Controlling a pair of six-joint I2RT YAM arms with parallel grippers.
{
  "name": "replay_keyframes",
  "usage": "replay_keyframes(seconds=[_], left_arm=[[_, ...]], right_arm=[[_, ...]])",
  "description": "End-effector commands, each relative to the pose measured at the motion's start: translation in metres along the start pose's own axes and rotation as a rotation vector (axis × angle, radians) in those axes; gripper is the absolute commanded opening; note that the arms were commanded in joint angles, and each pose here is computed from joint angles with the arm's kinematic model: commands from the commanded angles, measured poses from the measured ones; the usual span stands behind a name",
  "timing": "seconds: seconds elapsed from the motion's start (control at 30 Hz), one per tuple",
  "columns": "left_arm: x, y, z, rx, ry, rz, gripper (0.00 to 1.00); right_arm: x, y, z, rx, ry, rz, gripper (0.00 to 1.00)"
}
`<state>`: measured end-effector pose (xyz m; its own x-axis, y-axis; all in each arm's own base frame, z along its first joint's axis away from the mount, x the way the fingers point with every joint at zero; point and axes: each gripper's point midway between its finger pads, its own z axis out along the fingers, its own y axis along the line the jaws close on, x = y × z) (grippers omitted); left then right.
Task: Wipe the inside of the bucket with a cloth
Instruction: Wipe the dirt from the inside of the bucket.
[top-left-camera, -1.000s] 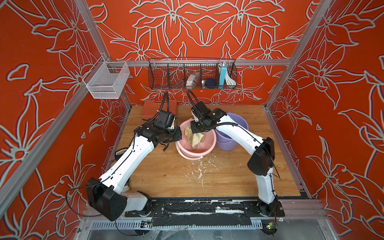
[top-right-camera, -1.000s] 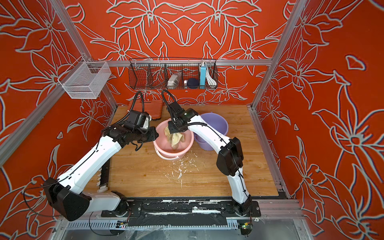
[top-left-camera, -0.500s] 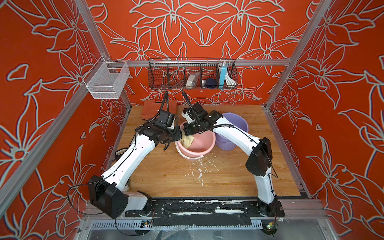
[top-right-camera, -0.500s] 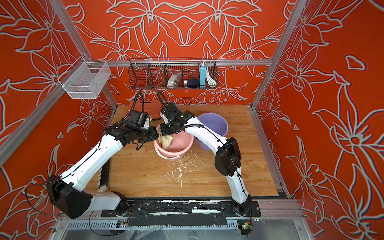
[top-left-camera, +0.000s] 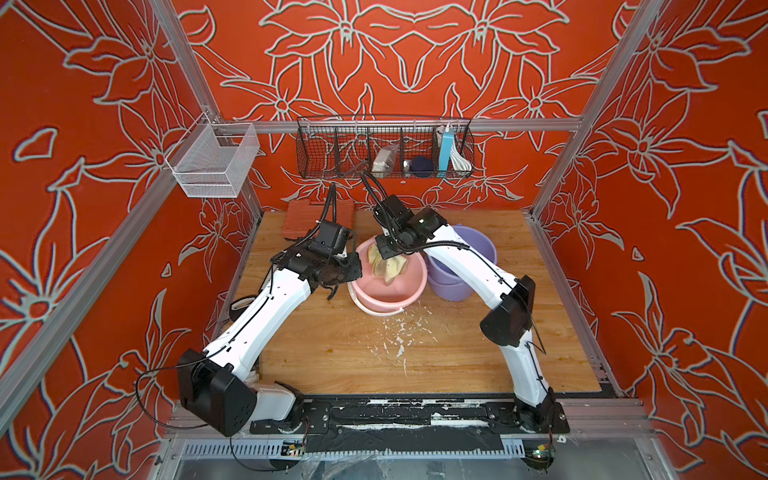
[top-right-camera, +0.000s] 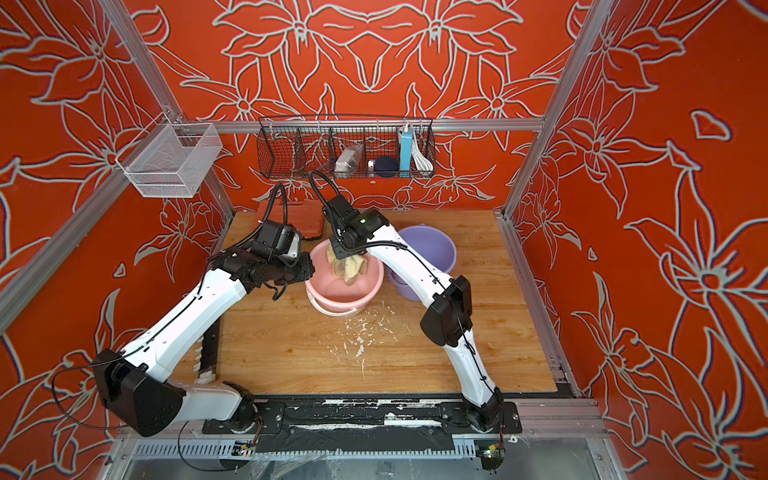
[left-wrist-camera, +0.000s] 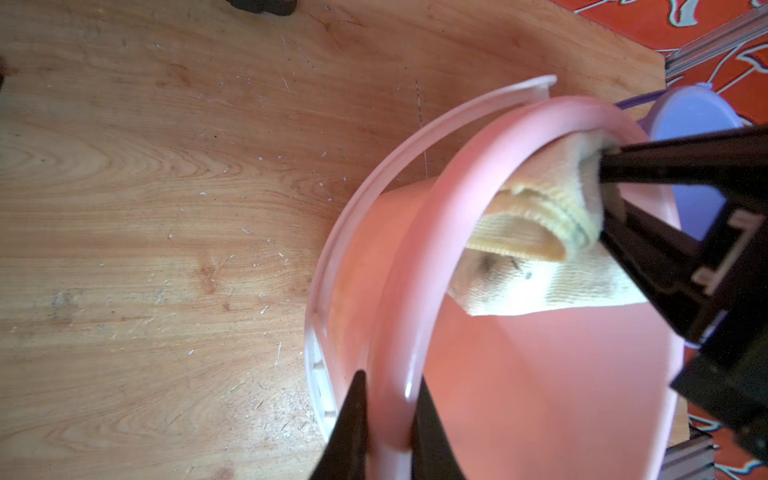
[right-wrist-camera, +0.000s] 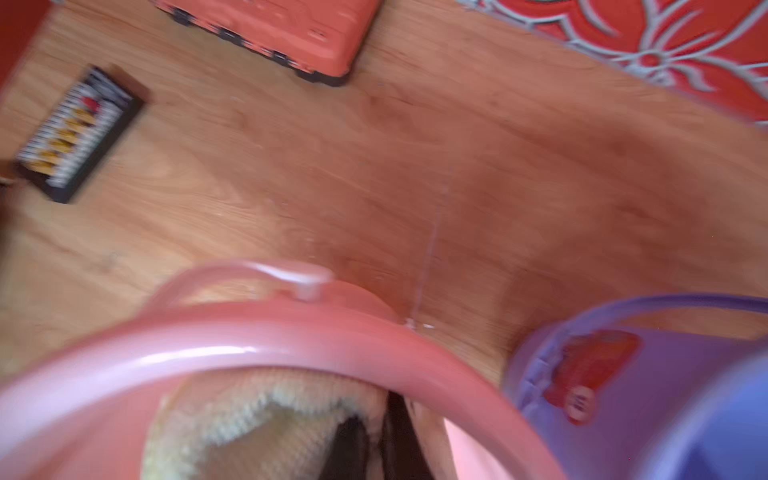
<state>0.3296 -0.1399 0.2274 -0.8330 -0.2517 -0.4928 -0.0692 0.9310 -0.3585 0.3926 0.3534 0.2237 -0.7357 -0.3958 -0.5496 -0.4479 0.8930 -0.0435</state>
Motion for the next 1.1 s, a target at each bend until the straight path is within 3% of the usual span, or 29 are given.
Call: replay_keyframes(seconds=[0.0, 0.2, 0.4, 0.83, 1.07], left_arm=[[-0.002, 0.003, -0.007, -0.039, -0.002, 0.034, 0.00], [-0.017, 0.003, -0.008, -0.076, -0.038, 0.051, 0.00], [-0.028, -0.001, -0.007, -0.074, -0.068, 0.054, 0.00], [-0.025, -0.002, -0.009, -0.055, -0.071, 0.057, 0.00], [-0.012, -0.008, -0.005, 0.012, -0.006, 0.005, 0.00]], right_arm=[[0.022, -0.048, -0.001, 0.237, 0.079, -0.082, 0.00], [0.055, -0.059, -0.020, 0.279, 0.129, -0.122, 0.00], [0.094, -0.038, -0.021, 0.137, 0.253, -0.126, 0.00], [0.078, 0.085, -0.025, -0.548, 0.252, -0.006, 0.00], [0.061, 0.061, -0.004, -0.392, 0.174, 0.028, 0.00]])
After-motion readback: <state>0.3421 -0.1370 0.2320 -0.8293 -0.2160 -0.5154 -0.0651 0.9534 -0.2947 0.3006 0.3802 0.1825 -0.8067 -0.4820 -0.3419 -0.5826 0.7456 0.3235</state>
